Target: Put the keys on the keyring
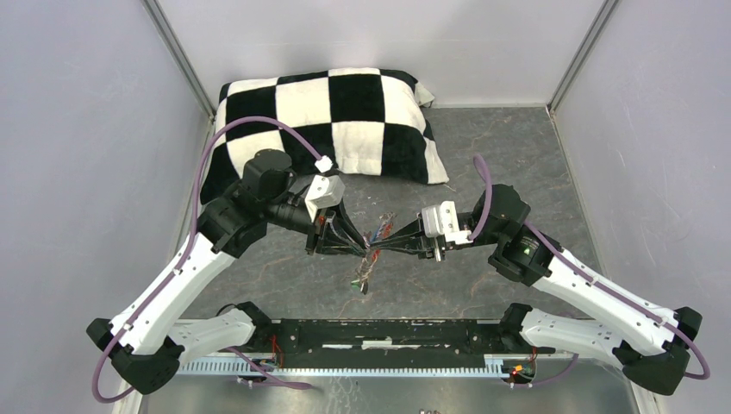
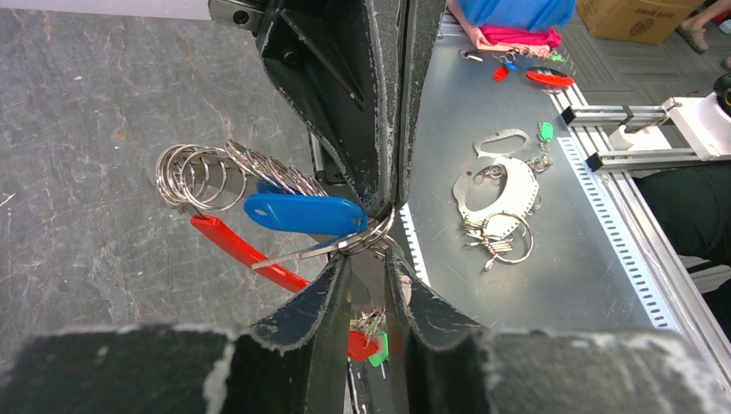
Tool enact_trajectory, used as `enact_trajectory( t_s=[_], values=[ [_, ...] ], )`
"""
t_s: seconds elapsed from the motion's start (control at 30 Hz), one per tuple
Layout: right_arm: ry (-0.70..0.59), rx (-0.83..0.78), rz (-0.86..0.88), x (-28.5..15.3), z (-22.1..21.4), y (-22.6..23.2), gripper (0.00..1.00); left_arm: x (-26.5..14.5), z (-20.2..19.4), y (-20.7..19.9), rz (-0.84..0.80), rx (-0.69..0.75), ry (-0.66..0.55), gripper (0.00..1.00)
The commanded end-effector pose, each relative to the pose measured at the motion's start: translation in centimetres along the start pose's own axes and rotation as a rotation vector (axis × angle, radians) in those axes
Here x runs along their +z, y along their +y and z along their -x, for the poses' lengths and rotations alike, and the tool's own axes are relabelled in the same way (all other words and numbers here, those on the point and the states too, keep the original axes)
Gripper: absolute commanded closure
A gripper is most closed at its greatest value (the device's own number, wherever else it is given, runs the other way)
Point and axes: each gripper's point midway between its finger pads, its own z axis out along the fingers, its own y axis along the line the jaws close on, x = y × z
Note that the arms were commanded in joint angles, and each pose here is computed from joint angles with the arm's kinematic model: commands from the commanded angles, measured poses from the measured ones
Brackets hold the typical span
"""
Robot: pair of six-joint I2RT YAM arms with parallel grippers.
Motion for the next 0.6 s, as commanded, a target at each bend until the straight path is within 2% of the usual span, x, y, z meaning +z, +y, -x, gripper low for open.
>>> enact_trajectory(
  t_s=[0.0, 0.43, 0.57],
  values=[
    [-0.034, -0.022, -0.014, -0.1, 1.2, -0.2, 1.00, 0.0, 0.9, -0.2, 0.013, 0.004, -0.023, 0.72],
    [-0.036, -0.023, -0.015, -0.1, 1.1, -0.2, 1.00, 0.0, 0.5, 0.5, 0.055, -0.019, -0.016, 0.71],
    [-0.036, -0.020, -0.015, -0.1, 1.0, -0.2, 1.00, 0.0, 0.9, -0.4, 0.002, -0.009, -0.031, 0.76]
  ],
)
